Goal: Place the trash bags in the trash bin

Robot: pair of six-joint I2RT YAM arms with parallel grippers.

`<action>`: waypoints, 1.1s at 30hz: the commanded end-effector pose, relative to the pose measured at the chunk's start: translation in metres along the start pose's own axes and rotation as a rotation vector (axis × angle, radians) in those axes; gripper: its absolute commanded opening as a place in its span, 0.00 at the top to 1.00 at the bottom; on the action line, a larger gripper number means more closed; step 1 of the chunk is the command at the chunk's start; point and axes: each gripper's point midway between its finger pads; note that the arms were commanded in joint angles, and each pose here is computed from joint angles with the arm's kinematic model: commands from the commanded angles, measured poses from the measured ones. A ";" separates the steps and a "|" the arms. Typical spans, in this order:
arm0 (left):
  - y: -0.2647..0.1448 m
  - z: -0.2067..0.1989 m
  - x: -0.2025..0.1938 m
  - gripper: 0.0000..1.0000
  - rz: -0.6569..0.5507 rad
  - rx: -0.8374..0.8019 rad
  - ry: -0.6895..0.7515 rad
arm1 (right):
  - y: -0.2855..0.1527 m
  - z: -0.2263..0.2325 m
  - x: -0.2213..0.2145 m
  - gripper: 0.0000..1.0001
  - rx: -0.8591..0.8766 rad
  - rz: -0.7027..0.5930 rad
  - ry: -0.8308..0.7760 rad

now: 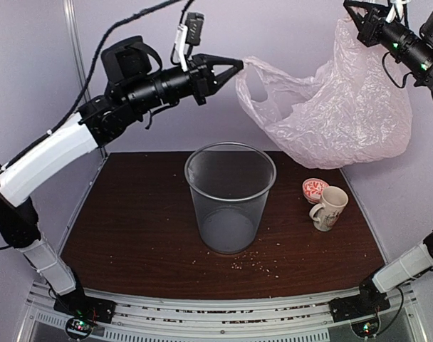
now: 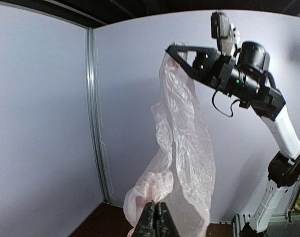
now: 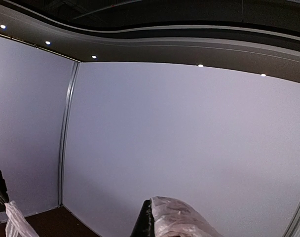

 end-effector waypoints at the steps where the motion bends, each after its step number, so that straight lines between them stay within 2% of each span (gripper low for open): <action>1: -0.034 0.024 0.075 1.00 -0.165 0.149 -0.054 | 0.002 0.012 0.023 1.00 0.084 -0.067 0.075; 6: -0.054 0.024 0.111 1.00 -0.211 0.177 -0.065 | 0.009 0.020 0.050 1.00 0.151 -0.151 0.127; 12: -0.087 0.026 0.133 1.00 -0.231 0.250 -0.042 | 0.026 0.029 0.037 1.00 0.210 -0.136 0.162; 18: -0.106 0.018 0.140 1.00 -0.235 0.245 -0.049 | 0.034 0.038 0.037 1.00 0.276 -0.148 0.199; 25: -0.101 -0.002 0.139 1.00 -0.247 0.120 -0.069 | 0.027 0.057 0.057 1.00 0.398 -0.201 0.228; 33: -0.111 -0.003 0.131 1.00 -0.230 0.140 -0.089 | 0.038 0.061 0.027 1.00 0.408 -0.121 0.233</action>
Point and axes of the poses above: each gripper's point midway between its finger pads, its own y axis out along the fingers, its own z axis along the line the jaws close on, x = y × z, and after that the axes turned 7 degrees about y, right-handed
